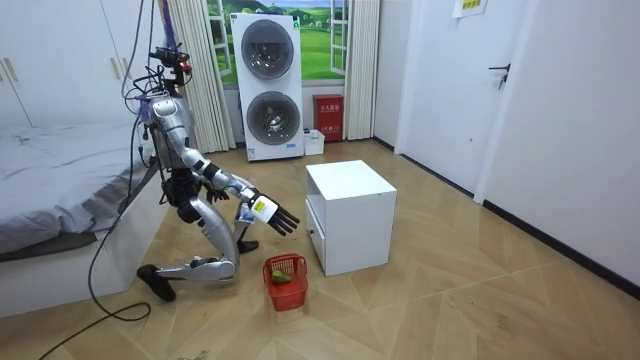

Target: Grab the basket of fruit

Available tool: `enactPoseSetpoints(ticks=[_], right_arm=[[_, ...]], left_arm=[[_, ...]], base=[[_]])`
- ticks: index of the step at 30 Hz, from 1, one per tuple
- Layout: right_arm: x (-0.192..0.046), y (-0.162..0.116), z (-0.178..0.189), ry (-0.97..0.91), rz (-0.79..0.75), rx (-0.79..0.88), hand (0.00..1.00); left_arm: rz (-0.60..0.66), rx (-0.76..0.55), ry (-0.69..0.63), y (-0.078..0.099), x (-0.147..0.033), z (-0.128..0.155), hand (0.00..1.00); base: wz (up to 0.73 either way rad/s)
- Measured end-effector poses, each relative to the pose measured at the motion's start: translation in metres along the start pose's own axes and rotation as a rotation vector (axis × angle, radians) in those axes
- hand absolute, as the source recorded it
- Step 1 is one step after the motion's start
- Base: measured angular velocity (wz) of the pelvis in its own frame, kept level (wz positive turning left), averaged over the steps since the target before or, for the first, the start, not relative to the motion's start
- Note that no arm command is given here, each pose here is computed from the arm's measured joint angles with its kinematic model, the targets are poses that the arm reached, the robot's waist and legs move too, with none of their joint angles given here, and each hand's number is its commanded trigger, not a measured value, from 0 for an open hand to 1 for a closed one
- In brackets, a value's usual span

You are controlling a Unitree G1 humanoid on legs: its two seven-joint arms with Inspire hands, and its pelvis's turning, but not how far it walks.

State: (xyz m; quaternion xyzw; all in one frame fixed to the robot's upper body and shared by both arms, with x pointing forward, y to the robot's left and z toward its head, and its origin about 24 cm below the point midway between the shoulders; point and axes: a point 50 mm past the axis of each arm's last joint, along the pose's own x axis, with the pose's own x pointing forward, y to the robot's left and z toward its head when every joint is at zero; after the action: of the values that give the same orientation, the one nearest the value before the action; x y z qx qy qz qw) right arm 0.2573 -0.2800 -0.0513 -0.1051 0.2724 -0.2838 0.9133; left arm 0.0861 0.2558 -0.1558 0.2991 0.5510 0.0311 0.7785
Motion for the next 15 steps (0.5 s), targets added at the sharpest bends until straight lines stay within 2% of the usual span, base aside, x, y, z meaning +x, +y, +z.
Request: enactPoseSetpoints(ticks=[11,15], right_arm=[[0.0,0.004,0.009,-0.035,0.045,-0.015,0.0],[0.0,0.004,0.008,-0.044,0.067,-0.061,0.0]], left_arm=[[-0.073,0.061,0.074,-0.02,-0.011,-0.036,0.0],[-0.101,0.069,0.084,-0.022,-0.013,-0.04,0.0]], base=[[-0.05],[-0.05]])
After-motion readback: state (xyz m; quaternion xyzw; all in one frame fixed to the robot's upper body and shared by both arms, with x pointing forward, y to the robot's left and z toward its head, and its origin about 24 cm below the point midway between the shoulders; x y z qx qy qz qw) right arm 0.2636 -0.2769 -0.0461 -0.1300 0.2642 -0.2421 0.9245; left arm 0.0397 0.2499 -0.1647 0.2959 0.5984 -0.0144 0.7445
